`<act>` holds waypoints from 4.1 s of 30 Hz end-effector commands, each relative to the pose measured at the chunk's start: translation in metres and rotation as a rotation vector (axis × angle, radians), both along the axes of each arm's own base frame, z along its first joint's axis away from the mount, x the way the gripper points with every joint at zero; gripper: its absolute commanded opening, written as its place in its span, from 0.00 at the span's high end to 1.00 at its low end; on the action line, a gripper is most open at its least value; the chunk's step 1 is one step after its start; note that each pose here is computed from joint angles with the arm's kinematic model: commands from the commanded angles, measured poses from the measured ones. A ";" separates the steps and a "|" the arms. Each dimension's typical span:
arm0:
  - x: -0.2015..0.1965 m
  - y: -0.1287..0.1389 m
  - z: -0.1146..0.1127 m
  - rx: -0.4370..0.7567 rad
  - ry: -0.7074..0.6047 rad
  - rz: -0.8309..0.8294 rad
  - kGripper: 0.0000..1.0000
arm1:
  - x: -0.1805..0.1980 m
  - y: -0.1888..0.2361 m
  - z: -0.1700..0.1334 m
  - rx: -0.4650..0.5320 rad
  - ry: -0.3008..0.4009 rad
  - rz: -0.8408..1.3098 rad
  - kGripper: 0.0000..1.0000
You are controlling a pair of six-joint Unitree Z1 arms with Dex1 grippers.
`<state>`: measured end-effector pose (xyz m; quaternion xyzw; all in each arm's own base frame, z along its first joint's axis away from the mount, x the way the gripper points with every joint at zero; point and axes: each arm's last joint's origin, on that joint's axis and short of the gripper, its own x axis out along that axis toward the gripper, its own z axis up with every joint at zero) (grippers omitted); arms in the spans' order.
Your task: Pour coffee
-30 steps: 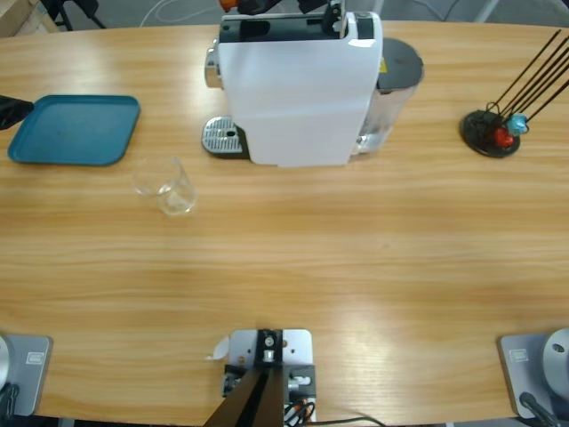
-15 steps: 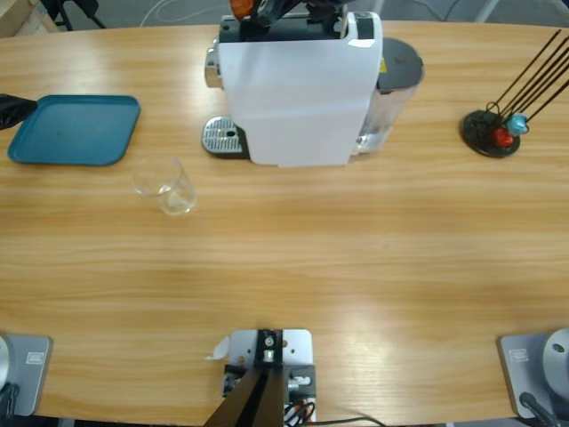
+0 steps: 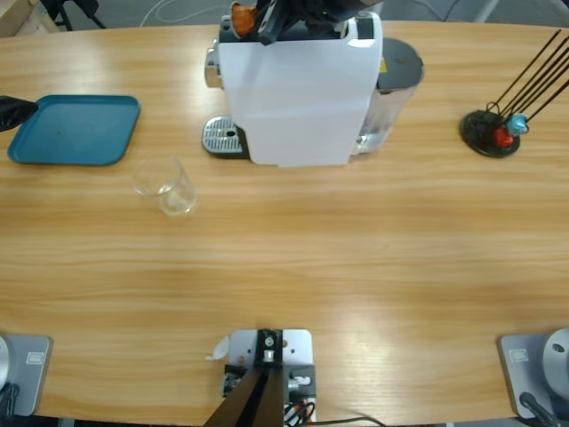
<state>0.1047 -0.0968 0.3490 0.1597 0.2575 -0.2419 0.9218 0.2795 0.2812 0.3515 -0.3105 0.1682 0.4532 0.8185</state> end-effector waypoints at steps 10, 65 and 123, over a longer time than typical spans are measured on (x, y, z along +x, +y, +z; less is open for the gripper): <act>0.002 0.000 -0.013 0.016 0.039 0.011 0.05 | -0.001 0.008 -0.005 -0.051 -0.007 -0.024 0.00; 0.000 -0.018 0.002 0.052 0.022 -0.100 0.03 | -0.028 -0.006 0.046 0.754 0.326 -0.854 1.00; -0.012 -0.005 -0.013 0.025 0.085 -0.102 0.04 | -0.044 -0.021 0.061 0.422 0.196 -0.673 0.00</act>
